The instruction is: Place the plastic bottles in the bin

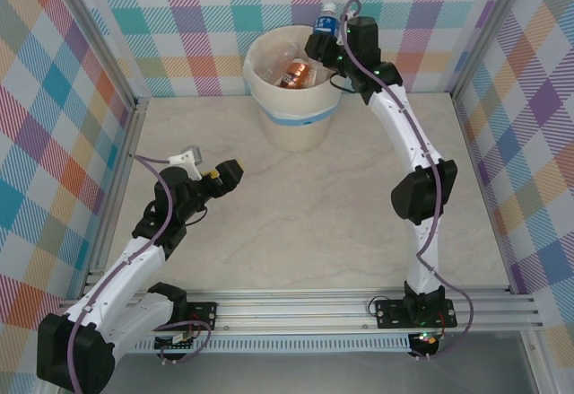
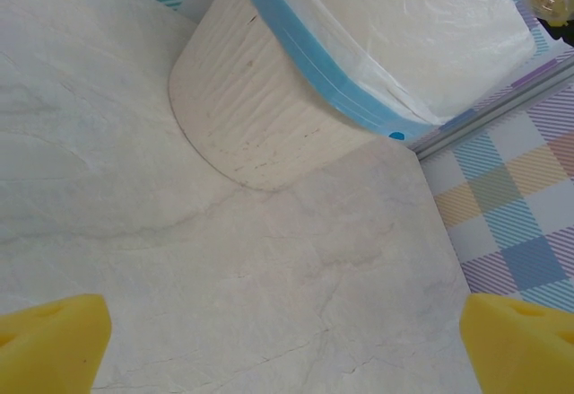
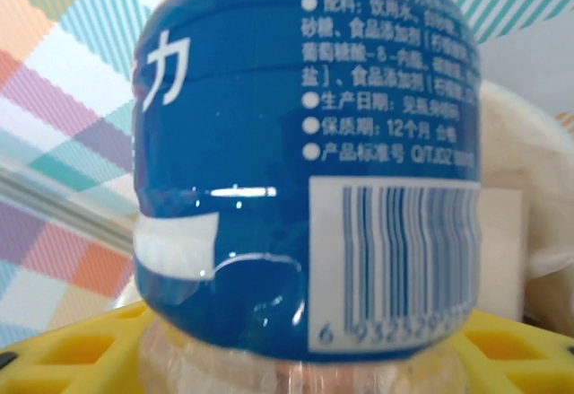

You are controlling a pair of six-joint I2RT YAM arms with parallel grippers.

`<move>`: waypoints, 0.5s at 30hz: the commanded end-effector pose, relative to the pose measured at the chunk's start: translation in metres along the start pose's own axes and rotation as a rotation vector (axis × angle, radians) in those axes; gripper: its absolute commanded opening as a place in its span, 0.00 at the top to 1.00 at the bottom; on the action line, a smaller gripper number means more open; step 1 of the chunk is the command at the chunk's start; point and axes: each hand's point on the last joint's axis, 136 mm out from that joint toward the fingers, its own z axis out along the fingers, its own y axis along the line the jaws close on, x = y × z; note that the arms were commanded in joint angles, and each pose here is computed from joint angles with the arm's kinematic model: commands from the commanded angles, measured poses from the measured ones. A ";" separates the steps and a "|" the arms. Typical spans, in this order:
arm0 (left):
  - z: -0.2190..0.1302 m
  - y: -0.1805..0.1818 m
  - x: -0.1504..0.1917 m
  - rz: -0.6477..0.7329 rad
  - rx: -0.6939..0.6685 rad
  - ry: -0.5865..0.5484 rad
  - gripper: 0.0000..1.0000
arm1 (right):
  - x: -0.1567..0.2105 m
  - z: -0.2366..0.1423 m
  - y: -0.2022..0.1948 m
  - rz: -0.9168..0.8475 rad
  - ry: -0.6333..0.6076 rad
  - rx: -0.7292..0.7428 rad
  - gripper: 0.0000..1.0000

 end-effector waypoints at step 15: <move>-0.013 0.016 -0.010 -0.067 -0.064 -0.051 0.00 | -0.014 -0.045 0.013 -0.140 -0.110 0.199 0.09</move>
